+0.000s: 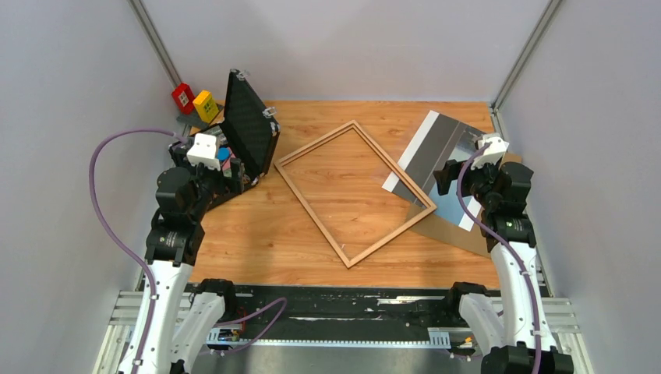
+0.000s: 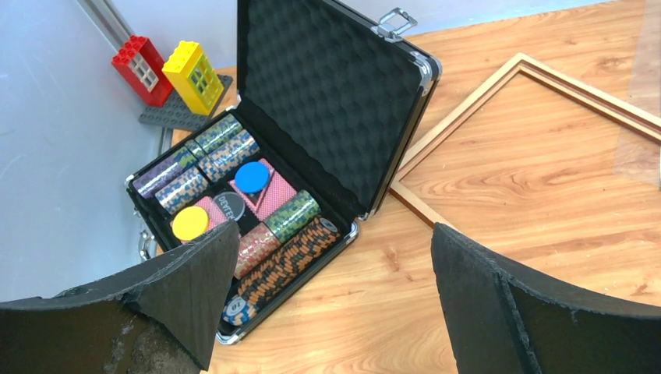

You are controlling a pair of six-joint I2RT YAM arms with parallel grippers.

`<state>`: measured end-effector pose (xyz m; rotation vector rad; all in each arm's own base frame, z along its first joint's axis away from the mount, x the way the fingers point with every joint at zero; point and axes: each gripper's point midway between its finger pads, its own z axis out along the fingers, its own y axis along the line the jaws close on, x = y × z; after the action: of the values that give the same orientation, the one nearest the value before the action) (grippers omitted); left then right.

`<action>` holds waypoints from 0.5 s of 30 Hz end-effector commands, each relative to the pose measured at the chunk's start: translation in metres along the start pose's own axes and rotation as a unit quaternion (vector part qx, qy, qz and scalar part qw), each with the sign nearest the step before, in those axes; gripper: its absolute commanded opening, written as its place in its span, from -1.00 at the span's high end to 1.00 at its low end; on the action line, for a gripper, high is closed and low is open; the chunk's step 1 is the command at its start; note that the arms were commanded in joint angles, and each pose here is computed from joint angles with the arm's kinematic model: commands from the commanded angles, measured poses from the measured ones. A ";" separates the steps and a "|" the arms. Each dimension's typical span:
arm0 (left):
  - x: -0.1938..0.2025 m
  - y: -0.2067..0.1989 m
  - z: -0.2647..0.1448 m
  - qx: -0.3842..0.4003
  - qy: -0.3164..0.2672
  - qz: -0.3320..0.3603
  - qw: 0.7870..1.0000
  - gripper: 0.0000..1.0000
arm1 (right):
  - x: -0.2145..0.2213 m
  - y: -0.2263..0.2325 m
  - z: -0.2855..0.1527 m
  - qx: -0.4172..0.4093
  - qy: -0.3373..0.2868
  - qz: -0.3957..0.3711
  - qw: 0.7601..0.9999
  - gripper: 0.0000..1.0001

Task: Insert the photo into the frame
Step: Adjust the photo frame at the center of the board.

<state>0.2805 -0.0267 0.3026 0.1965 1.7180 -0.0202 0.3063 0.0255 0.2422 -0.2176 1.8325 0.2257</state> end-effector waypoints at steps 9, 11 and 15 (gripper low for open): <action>-0.001 -0.004 -0.006 0.015 0.003 0.014 1.000 -1.00 | -0.004 0.004 -0.002 -0.011 -0.013 -0.014 1.000 -1.00; 0.000 -0.010 -0.008 0.030 0.003 0.014 0.999 -1.00 | -0.002 0.004 -0.003 -0.012 -0.010 -0.013 1.000 -1.00; 0.002 -0.031 -0.008 0.088 0.005 -0.003 0.996 -1.00 | 0.002 0.004 0.001 -0.015 -0.001 -0.009 1.000 -1.00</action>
<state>0.2733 -0.0361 0.2936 0.2553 1.7494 -0.0644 0.3041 0.0268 0.2374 -0.2264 1.8397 0.2313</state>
